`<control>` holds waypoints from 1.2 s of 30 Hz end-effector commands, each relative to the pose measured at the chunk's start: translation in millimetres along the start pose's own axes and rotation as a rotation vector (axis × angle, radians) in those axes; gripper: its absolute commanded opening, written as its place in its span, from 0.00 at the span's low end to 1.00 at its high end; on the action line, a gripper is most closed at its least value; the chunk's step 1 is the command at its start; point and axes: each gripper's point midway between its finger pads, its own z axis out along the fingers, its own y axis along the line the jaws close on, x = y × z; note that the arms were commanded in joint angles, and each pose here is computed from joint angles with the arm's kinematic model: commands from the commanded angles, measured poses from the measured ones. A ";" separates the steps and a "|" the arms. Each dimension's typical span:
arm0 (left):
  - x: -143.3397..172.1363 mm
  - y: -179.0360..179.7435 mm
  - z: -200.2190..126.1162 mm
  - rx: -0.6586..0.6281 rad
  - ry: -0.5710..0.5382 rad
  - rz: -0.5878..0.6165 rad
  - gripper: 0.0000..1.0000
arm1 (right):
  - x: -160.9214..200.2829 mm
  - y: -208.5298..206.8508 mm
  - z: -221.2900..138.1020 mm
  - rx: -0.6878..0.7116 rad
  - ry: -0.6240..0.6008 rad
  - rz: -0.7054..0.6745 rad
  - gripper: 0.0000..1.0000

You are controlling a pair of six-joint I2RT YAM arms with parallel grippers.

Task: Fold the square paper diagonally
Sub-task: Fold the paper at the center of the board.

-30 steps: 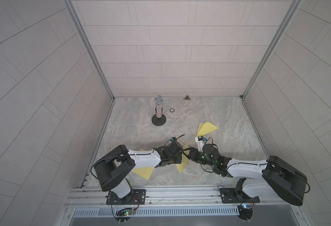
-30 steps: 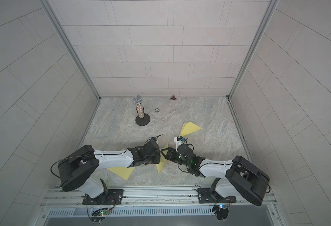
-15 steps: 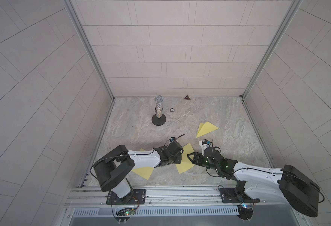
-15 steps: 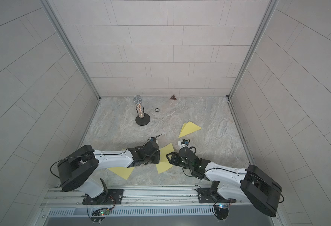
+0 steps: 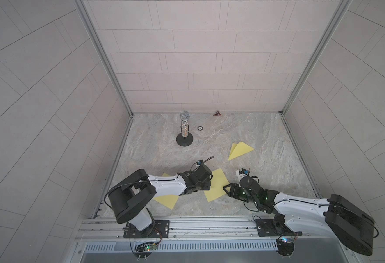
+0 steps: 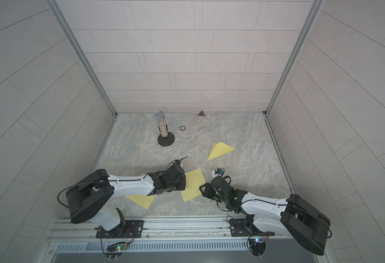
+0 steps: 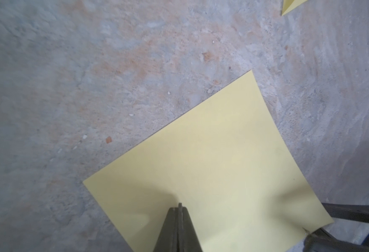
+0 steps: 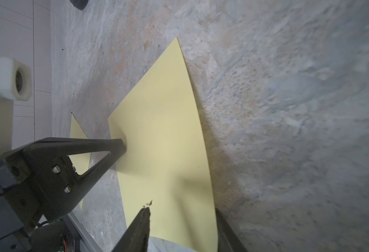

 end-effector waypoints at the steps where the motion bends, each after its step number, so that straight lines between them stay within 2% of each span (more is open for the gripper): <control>1: 26.0 38.0 3.9 -0.133 0.070 0.007 0.06 | 1.0 -6.3 -2.0 0.020 -0.011 0.023 0.41; 9: 26.7 39.0 4.7 -0.135 0.071 0.008 0.06 | -4.4 -10.4 -6.3 0.042 -0.047 0.034 0.28; 22: 29.6 38.3 6.4 -0.128 0.078 0.009 0.06 | -6.8 -21.2 -8.1 0.086 -0.071 0.046 0.21; 29: 29.6 38.2 6.7 -0.129 0.076 0.011 0.06 | -8.5 -22.0 -8.4 0.091 -0.081 0.051 0.14; 34: 29.4 37.1 4.5 -0.122 0.072 0.012 0.05 | -8.0 -25.1 -8.9 0.104 -0.081 0.055 0.00; 36: 26.0 32.0 -1.3 -0.104 0.065 0.015 0.05 | -6.4 -24.8 -10.6 0.114 -0.062 0.053 0.00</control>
